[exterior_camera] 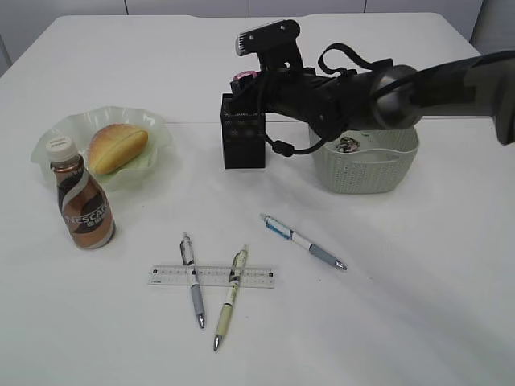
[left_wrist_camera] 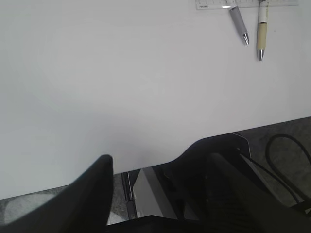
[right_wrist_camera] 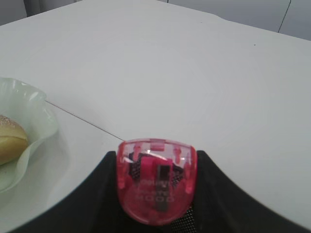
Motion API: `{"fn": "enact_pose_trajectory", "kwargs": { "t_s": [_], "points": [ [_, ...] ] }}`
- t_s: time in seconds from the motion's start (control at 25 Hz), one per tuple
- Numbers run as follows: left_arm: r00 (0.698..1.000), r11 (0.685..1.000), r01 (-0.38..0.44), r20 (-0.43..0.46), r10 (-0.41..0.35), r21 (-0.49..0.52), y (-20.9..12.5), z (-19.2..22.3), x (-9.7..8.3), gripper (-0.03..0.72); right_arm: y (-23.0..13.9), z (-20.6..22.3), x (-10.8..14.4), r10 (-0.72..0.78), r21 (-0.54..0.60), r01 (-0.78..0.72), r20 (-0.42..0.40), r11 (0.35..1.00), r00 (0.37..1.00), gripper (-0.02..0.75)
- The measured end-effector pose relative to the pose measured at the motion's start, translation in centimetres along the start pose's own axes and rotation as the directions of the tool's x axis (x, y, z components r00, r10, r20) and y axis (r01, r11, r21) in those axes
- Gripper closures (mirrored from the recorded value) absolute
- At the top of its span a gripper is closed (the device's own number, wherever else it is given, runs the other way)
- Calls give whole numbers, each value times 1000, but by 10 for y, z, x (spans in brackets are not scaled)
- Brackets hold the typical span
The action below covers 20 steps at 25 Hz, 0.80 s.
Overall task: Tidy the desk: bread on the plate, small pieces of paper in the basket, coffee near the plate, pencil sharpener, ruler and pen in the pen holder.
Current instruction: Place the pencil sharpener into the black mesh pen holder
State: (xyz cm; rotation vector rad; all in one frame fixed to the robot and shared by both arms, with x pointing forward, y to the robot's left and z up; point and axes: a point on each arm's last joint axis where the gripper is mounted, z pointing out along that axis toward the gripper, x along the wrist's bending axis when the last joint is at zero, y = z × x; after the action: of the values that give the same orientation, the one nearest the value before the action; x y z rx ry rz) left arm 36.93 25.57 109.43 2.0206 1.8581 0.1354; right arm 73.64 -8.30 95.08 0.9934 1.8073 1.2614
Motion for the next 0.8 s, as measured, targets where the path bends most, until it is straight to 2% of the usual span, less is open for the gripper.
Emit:
{"fn": "enact_pose_trajectory", "kwargs": {
  "t_s": [0.32, 0.8],
  "points": [
    [1000, 1000, -1, -3, 1, 0, 0, 0, 0, 244, -15, 13, 2, 1, 14, -1, -2, 1000, 1000, 437],
    [1000, 1000, -2, -5, 2, -1, 0, 0, 0, 245, -14, 13, 2, -1, 5, 1, -2, 1000, 1000, 436]
  ]
}}
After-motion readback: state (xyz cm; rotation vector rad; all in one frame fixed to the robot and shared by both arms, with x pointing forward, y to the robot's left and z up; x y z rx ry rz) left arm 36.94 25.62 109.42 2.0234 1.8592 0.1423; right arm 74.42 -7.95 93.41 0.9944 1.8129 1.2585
